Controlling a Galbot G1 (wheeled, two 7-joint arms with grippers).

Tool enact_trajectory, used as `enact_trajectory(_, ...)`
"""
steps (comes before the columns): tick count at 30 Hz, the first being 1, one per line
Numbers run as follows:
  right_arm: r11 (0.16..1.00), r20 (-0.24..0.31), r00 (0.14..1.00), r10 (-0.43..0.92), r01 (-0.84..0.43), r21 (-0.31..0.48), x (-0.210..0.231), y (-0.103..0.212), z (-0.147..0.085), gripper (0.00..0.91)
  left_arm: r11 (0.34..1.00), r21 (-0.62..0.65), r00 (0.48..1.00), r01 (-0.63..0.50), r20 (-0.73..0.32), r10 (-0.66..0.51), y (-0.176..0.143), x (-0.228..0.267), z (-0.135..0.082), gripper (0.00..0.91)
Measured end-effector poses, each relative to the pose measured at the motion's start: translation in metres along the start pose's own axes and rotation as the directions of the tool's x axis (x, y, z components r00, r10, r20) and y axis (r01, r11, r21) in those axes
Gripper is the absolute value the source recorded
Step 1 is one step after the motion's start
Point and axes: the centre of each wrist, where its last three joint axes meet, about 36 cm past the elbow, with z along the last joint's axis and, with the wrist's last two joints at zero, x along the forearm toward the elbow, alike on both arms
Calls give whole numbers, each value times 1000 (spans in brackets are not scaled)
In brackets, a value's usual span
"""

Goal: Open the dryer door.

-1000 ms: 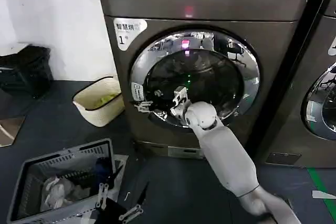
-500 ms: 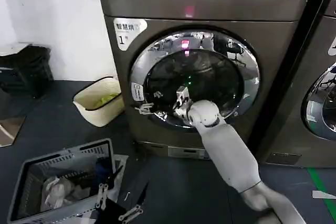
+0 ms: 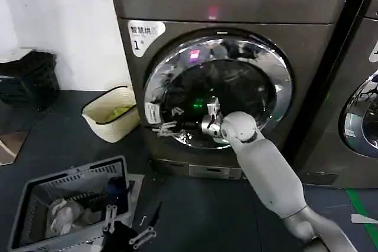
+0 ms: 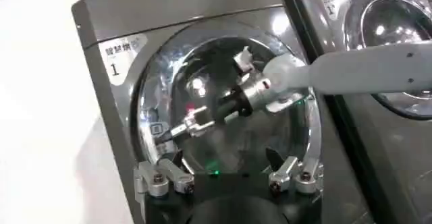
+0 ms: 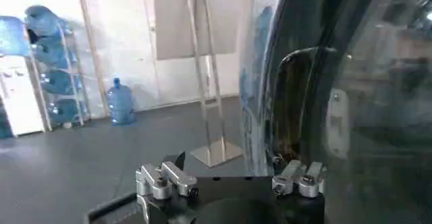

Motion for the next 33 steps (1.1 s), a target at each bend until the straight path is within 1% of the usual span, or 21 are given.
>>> enact_trajectory(5,994,-7,994,-106,106,-6,14,10,2,907,1000,10,1000,18,4,-18,16,0,2,907)
enact_trajectory(11,985,-2,985,-170,170,-5,25,24,-1,907,998,25,998,54,-16,-54,41,0,9,907)
enact_trajectory(21,972,2,972,-237,237,-1,48,53,-6,907,994,30,994,105,0,-105,80,-15,14,907)
enact_trajectory(28,965,9,966,-260,260,22,69,73,-14,907,997,18,997,81,17,-81,107,-33,18,907)
enact_trajectory(33,961,16,961,-275,274,38,83,85,-18,907,998,10,998,57,18,-58,120,-46,22,907)
